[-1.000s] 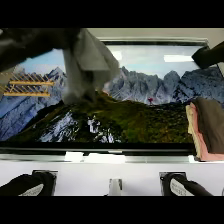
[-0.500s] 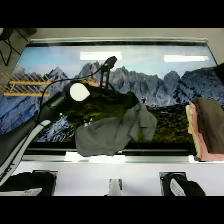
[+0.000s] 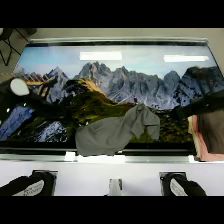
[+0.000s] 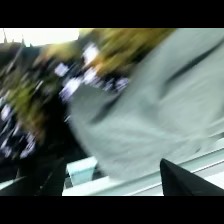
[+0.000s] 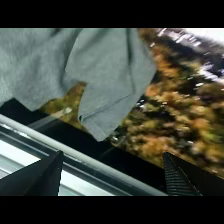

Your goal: Fold the shirts.

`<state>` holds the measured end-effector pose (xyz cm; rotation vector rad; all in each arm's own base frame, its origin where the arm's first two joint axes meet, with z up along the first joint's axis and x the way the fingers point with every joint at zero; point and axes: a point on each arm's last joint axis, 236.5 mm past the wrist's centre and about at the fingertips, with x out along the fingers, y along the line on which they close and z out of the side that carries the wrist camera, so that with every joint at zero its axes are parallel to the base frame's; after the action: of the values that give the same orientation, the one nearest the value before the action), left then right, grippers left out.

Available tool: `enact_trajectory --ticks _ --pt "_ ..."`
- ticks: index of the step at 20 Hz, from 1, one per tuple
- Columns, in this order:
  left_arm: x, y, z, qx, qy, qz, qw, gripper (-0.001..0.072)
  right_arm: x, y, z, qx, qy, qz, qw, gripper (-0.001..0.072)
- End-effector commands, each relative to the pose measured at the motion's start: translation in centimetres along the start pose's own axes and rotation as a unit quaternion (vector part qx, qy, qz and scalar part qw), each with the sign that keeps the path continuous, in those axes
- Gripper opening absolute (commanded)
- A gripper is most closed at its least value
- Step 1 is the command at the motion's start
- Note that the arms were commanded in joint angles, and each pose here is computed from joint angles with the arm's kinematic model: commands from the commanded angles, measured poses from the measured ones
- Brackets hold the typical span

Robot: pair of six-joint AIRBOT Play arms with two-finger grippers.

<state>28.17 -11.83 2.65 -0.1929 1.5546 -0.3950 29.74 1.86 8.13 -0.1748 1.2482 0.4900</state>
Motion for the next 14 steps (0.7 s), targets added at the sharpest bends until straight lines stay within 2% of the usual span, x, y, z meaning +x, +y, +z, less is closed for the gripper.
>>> enact_trajectory --ticks 1,3,6,9,14 --pt "3.3 4.6 -7.7 -0.080 0.057 0.012 0.995 0.0707 6.0 1.1 -3.5 0.030 0.035 0.044 0.998 0.0671" --pt "6.2 4.2 -9.7 -0.100 0.076 -0.010 0.992 0.0707 7.7 1.4 -4.9 0.038 0.050 0.052 0.997 0.0670" --pt "9.1 1.7 -9.7 -0.139 0.060 -0.076 0.986 0.0706 8.5 1.7 -6.0 0.041 0.062 0.059 0.995 0.0670" --pt "10.8 0.3 -8.7 -0.150 0.037 -0.098 0.983 0.0706 8.9 1.7 -6.2 0.046 0.063 0.059 0.995 0.0671" --pt "13.6 -1.4 -9.0 -0.154 0.071 -0.110 0.979 0.0706 10.4 1.9 -7.5 0.056 0.072 0.063 0.994 0.0683"
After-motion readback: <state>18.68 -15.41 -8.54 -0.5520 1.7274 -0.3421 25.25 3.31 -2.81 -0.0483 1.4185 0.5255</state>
